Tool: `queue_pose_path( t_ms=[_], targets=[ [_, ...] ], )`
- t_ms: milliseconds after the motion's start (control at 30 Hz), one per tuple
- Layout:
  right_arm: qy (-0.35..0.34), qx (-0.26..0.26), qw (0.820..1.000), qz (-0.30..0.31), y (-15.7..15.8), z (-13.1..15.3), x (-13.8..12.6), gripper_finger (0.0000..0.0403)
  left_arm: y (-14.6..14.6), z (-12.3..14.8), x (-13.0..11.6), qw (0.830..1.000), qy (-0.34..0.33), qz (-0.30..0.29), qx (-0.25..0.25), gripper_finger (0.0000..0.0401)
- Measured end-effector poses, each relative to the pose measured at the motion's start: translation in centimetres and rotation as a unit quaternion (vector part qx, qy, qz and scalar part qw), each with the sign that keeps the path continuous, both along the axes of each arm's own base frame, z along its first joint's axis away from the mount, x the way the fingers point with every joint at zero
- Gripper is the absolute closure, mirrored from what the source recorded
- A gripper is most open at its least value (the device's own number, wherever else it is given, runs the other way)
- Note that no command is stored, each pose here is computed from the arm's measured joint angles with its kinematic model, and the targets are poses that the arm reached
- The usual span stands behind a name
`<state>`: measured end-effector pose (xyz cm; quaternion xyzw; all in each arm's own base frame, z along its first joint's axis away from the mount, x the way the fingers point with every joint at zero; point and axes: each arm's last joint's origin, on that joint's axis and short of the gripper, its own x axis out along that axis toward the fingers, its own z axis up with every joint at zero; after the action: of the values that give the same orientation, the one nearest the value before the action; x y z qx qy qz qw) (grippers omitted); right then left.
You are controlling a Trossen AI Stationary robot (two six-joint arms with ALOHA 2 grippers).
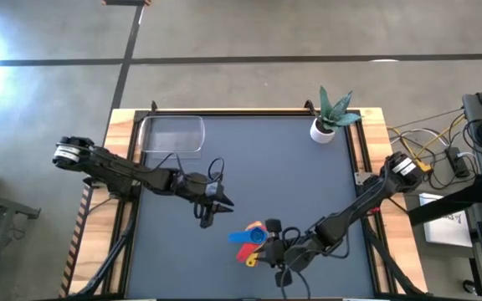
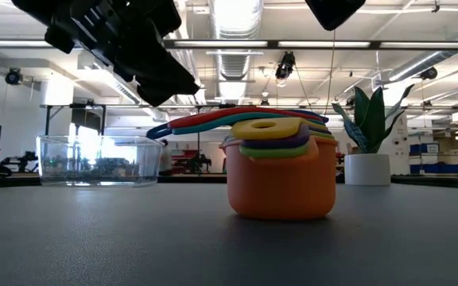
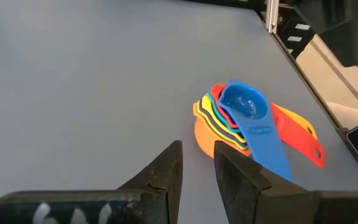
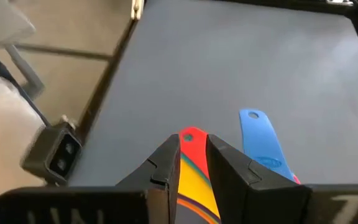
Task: Nest measuring cups in basket
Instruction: Adjust the stacked measuring cups
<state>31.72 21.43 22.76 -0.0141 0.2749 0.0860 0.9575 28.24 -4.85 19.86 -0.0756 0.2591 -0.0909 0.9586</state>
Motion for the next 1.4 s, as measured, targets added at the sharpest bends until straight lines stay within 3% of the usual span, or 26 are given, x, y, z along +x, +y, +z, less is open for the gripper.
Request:
queue_pose_path(
  t_ms=[333, 567, 867, 1167, 1300, 1400],
  targets=[
    [0.016, 0.029, 0.999, -0.023, -0.15, -0.16, -0.21, 0.0335, -0.05, 0.54, -0.1, 1.0, -0.015, -0.011, -0.006, 0.0327],
    [0.018, 0.029, 0.999, -0.022, -0.15, -0.17, -0.22, 0.0335, -0.44, 0.53, -0.19, 0.997, -0.009, -0.072, -0.039, 0.0327],
    [0.017, 0.029, 0.999, -0.023, -0.2, -0.19, -0.17, 0.0335, -0.18, 0.51, -0.11, 0.997, -0.009, -0.065, -0.037, 0.0328],
    [0.017, 0.032, 0.999, -0.026, -0.21, -0.19, -0.17, 0.0335, 0.08, 0.45, -0.07, 0.999, -0.009, -0.047, -0.025, 0.0394],
    [0.013, 0.042, 0.998, -0.049, -0.28, -0.15, -0.13, 0.0342, 0.09, 0.44, -0.08, 0.999, -0.008, -0.045, -0.024, 0.0399],
    [0.013, 0.045, 0.998, -0.05, -0.27, -0.12, -0.12, 0.0371, 0.21, 0.3, -0.12, 1.0, -0.001, -0.026, -0.015, 0.04]
  ],
)
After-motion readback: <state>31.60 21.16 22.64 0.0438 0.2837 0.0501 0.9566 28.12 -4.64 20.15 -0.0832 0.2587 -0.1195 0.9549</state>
